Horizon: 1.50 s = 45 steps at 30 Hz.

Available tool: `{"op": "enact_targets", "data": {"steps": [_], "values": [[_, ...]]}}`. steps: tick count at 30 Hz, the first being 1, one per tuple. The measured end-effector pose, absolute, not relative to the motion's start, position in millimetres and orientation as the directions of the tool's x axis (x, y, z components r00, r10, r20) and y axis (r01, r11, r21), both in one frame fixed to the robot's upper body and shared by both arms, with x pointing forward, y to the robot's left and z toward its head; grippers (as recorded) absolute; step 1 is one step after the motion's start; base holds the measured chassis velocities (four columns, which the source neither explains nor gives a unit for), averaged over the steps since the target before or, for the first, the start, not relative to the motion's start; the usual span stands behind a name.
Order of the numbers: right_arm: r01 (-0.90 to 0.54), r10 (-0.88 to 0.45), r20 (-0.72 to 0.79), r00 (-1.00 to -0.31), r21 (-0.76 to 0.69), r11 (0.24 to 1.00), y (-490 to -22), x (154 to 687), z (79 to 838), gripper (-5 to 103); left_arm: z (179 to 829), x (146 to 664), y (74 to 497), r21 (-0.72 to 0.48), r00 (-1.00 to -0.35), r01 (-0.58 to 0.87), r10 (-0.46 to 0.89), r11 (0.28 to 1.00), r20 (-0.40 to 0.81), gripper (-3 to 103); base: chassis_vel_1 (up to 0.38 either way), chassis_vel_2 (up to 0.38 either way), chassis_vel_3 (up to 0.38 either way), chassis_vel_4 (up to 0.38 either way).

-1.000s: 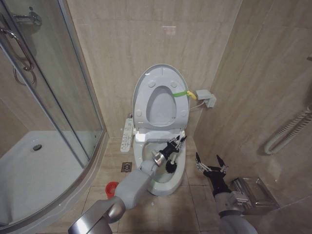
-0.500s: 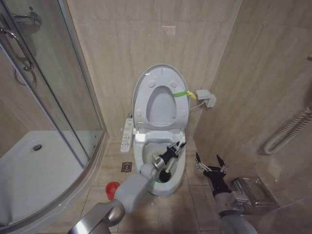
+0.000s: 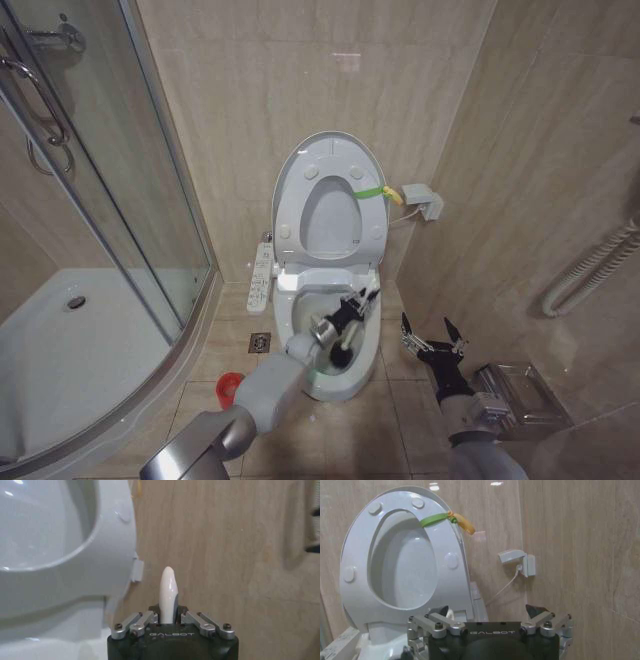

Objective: Open the toilet lid, clean the toilet bowl with a toilet brush, close the toilet lid, and flush.

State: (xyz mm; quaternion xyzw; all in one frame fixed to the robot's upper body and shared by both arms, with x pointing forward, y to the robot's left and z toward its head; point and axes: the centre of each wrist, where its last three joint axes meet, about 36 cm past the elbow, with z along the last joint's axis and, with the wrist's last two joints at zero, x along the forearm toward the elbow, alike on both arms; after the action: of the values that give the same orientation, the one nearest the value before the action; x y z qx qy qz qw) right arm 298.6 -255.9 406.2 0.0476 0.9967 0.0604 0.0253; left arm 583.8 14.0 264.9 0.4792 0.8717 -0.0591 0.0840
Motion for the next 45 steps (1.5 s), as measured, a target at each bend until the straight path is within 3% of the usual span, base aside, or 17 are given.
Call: {"op": "enact_targets", "data": {"steps": [6,29,45], "values": [[0.092,0.098,-0.045,-0.994,0.123,0.988,-255.9,298.6,406.3,100,265.0,574.0,2.3,-0.013,-0.479,0.873,0.854,0.487,-0.204,20,0.0,0.0,0.0,0.0],[0.092,0.098,-0.045,-0.994,0.123,0.988,-255.9,298.6,406.2,100,319.6,612.4,-1.5,0.12,-0.427,0.864,0.838,0.489,-0.34,20,0.0,0.0,0.0,0.0],[0.092,0.098,-0.045,-0.994,0.123,0.988,-255.9,298.6,406.3,100,260.9,576.5,6.2,0.035,-0.451,0.885,0.872,0.465,-0.192,20,0.0,0.0,0.0,0.0]]}}
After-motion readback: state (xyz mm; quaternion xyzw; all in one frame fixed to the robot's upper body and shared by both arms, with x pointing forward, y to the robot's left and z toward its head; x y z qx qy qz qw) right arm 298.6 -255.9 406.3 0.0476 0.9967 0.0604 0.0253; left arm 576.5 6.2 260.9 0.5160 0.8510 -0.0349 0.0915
